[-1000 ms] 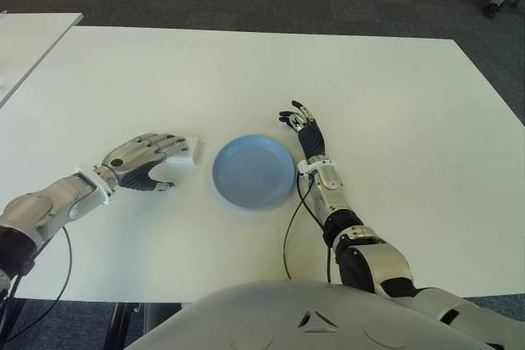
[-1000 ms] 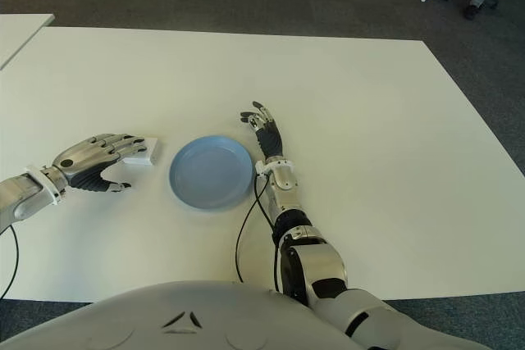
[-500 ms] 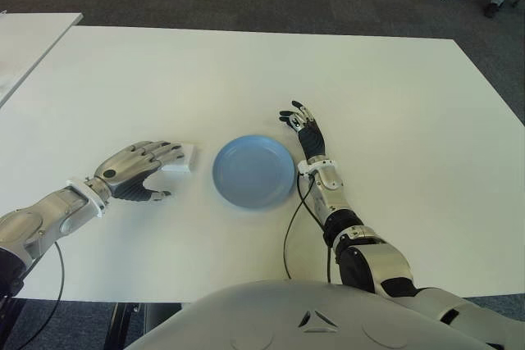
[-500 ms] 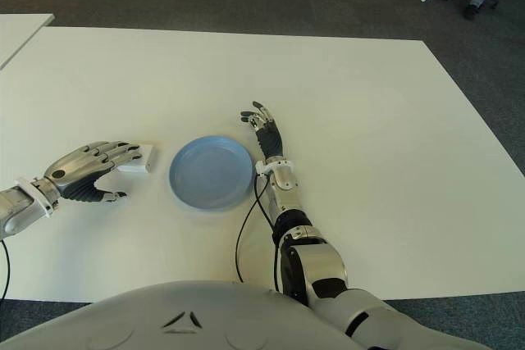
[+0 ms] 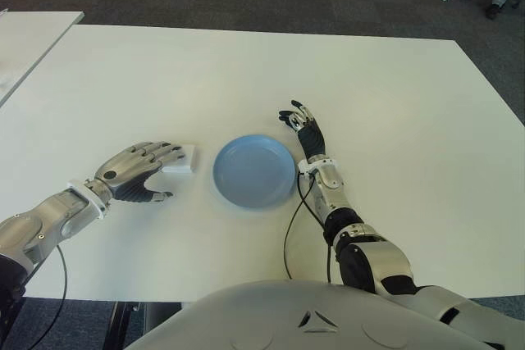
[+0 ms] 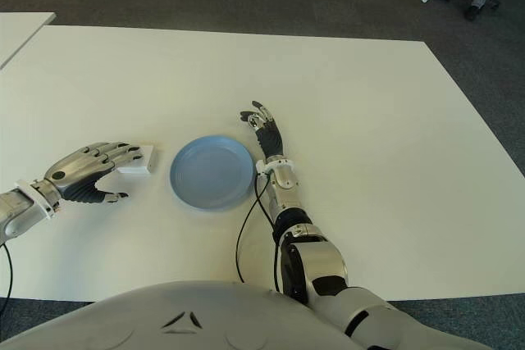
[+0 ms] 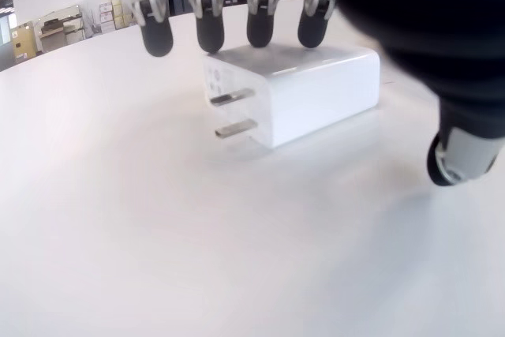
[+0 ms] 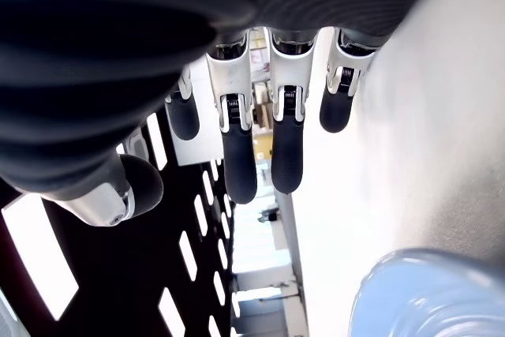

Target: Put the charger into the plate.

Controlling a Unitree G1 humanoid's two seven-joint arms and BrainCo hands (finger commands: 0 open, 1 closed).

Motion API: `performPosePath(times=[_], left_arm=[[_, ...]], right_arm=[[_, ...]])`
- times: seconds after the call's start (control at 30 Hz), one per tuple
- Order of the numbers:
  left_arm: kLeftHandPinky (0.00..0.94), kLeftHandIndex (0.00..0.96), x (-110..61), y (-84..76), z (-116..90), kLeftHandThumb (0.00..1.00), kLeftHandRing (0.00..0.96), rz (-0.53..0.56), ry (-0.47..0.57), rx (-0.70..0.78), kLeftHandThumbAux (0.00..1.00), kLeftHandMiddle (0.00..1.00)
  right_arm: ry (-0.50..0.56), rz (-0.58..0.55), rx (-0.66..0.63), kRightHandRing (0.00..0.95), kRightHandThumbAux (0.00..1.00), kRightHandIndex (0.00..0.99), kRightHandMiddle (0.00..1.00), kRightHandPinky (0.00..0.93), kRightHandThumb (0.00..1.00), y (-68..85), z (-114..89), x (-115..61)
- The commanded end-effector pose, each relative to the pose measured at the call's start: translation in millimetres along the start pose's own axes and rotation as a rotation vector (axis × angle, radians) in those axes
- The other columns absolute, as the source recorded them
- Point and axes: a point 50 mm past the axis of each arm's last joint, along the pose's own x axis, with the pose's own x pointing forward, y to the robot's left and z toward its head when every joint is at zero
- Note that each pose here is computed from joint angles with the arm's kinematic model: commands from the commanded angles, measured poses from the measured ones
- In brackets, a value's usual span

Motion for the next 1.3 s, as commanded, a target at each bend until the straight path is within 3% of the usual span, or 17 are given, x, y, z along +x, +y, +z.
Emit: performPosePath(times=[0.03, 0.33, 0.63, 1.3], left_arm=[[0.0, 0.0, 9.5, 13.9, -1.9, 0.065, 0.0, 0.07, -0.009, 0.01, 0.396, 0.0], [0.0, 0.0, 22.8, 33.2, -9.3, 0.171, 0.0, 0.144, 0.005, 0.026, 0.295, 0.0], [0.0, 0.0, 32.4, 40.5, -15.5, 0.222, 0.0, 0.168, 0.005, 0.01, 0.204, 0.0], [0.0, 0.0, 48.1, 45.2, -18.6, 0.276, 0.0, 0.131, -0.006, 0.023, 0.206, 0.0]], right_arm=[[0.087, -0.013, 0.039, 0.295, 0.498, 0.131, 0.351, 0.149, 0.0, 3.3, -17.4, -8.7], [0.09, -0.013, 0.04, 0.3, 0.5, 0.136, 0.353, 0.177, 0.0, 3.1, -17.9, -8.6], [0.096, -0.015, 0.037, 0.288, 0.504, 0.138, 0.349, 0.159, 0.0, 3.9, -18.4, -8.2], [0.094, -0.031, 0.044, 0.306, 0.526, 0.144, 0.374, 0.183, 0.0, 6.1, -18.5, -8.5]])
